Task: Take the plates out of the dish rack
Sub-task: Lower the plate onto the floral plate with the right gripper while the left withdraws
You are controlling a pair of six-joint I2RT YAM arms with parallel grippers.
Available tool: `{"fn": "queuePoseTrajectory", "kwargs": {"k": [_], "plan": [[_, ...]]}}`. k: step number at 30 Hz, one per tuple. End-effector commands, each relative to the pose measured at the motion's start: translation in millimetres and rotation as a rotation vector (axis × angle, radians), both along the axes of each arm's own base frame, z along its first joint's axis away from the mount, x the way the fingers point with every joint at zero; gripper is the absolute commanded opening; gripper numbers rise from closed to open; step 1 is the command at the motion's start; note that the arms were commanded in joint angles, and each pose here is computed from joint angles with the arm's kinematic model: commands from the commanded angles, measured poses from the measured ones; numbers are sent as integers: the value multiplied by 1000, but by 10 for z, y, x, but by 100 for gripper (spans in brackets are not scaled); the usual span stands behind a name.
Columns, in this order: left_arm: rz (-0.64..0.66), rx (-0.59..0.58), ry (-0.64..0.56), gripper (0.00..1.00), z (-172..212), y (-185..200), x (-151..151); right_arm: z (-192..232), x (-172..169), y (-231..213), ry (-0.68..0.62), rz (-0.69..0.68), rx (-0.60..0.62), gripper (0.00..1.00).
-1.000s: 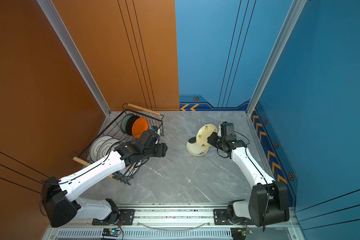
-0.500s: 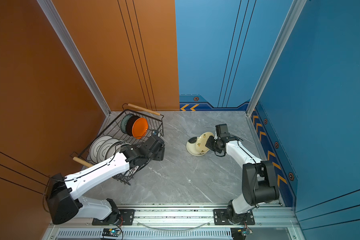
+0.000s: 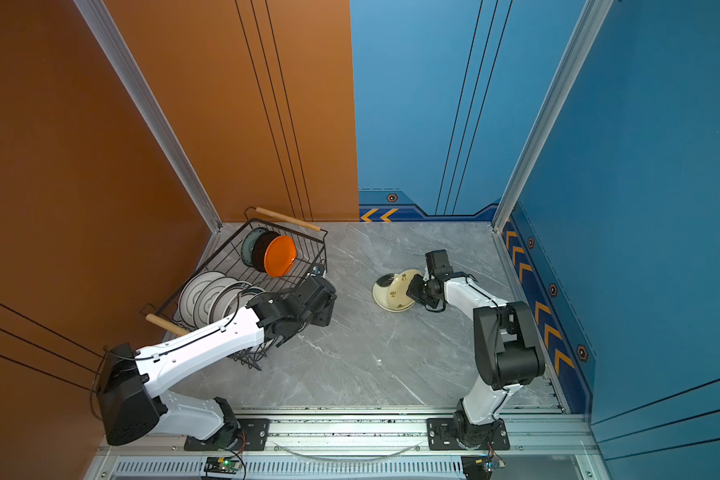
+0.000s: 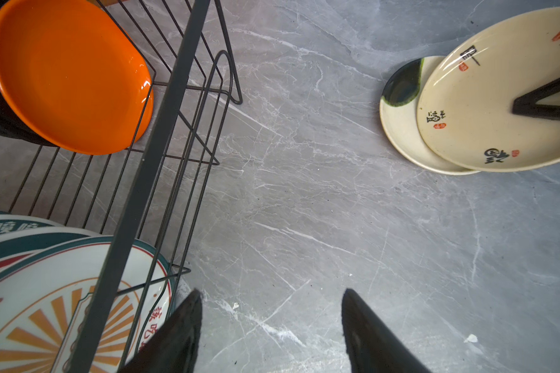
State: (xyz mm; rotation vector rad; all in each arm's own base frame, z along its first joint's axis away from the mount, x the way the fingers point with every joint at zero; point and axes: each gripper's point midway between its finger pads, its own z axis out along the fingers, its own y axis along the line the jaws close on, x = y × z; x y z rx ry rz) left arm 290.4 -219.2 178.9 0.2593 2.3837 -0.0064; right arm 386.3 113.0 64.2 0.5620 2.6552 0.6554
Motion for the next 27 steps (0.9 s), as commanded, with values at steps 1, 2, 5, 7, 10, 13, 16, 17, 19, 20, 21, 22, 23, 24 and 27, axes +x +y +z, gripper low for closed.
{"fn": "queuePoseTrajectory", "kwargs": {"k": [1,2,5,7,10,13,16,17,19,20,21,22,23,24,27], "plan": [[0,28,-24,69,73,12,7,48,109,93,-19,3,34,7],[0,30,-23,69,67,13,7,38,110,104,-14,6,37,10],[-3,32,-19,70,51,0,5,6,99,101,-5,8,29,15],[-5,33,-16,69,39,-9,7,-1,90,103,-2,11,26,19],[-15,31,-23,69,61,-31,10,-22,75,86,5,12,11,22],[-19,30,-27,69,73,-41,7,-30,58,66,10,14,-6,29],[-19,30,-27,69,76,-42,8,-38,35,41,17,17,-38,39],[-19,31,-26,69,67,-41,7,-35,28,37,17,20,-51,41],[-18,32,-26,69,63,-39,7,-32,17,28,21,25,-76,46],[-18,33,-25,69,59,-41,4,-30,14,27,22,28,-87,47],[-17,33,-25,69,57,-38,7,-30,11,29,22,33,-97,48],[-19,34,-25,69,54,-40,8,-39,7,34,26,37,-106,49],[-19,35,-24,69,51,-43,6,-43,6,39,28,40,-113,50],[-19,37,-24,69,47,-39,4,-46,6,43,29,44,-120,50],[-17,36,-27,69,56,-34,4,-62,-5,28,37,51,-162,54]]}}
